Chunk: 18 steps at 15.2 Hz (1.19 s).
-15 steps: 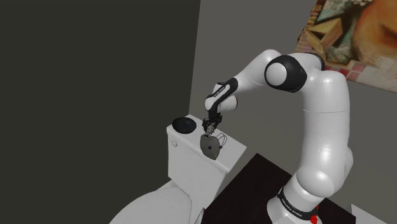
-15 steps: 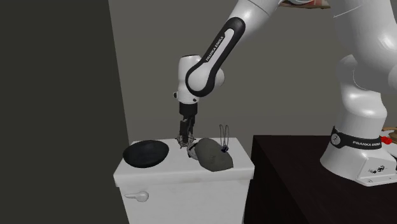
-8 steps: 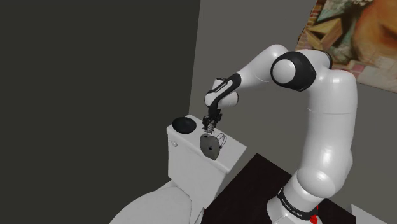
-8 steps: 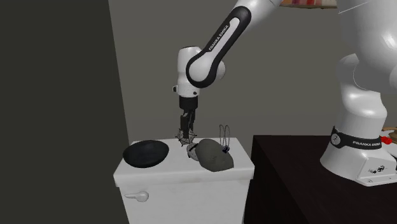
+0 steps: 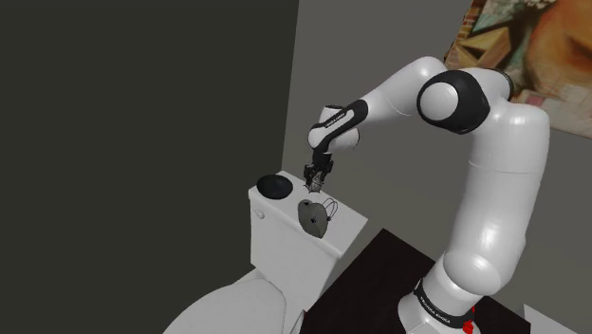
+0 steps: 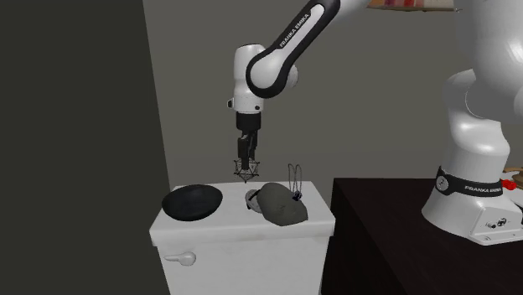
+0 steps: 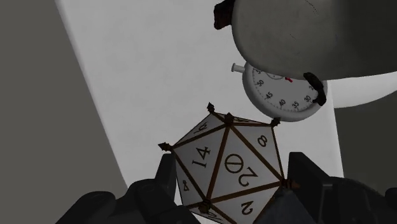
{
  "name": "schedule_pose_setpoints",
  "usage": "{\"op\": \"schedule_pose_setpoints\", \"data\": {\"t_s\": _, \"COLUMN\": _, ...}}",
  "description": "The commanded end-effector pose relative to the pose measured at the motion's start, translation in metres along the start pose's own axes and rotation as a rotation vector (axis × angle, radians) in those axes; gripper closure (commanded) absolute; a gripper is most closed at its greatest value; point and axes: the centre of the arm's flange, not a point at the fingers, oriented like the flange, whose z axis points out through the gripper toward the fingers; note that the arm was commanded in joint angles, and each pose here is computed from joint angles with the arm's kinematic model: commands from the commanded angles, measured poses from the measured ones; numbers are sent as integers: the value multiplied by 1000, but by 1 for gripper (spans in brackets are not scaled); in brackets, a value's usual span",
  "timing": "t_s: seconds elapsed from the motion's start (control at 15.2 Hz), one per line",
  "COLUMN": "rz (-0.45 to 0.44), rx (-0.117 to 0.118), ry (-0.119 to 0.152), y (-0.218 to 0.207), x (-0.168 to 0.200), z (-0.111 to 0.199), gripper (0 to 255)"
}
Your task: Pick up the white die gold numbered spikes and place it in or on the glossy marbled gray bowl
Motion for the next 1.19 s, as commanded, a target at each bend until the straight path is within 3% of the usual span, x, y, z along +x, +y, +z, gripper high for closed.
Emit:
{"op": "schedule_pose_setpoints", "data": {"t_s": 0.0, "rz": 0, "rx": 0, "ry": 0, "y": -1, "x": 1, "z": -10, "gripper": 255}}
{"op": "schedule_pose_setpoints", "data": {"t_s": 0.4, "rz": 0, "rx": 0, "ry": 0, "y": -2, "x": 1, "z": -40, "gripper": 255}}
{"op": "schedule_pose_setpoints", "data": {"t_s": 1.12, "rz": 0, "rx": 0, "ry": 0, "y": -113, "x": 95, "z": -32, "gripper": 255}}
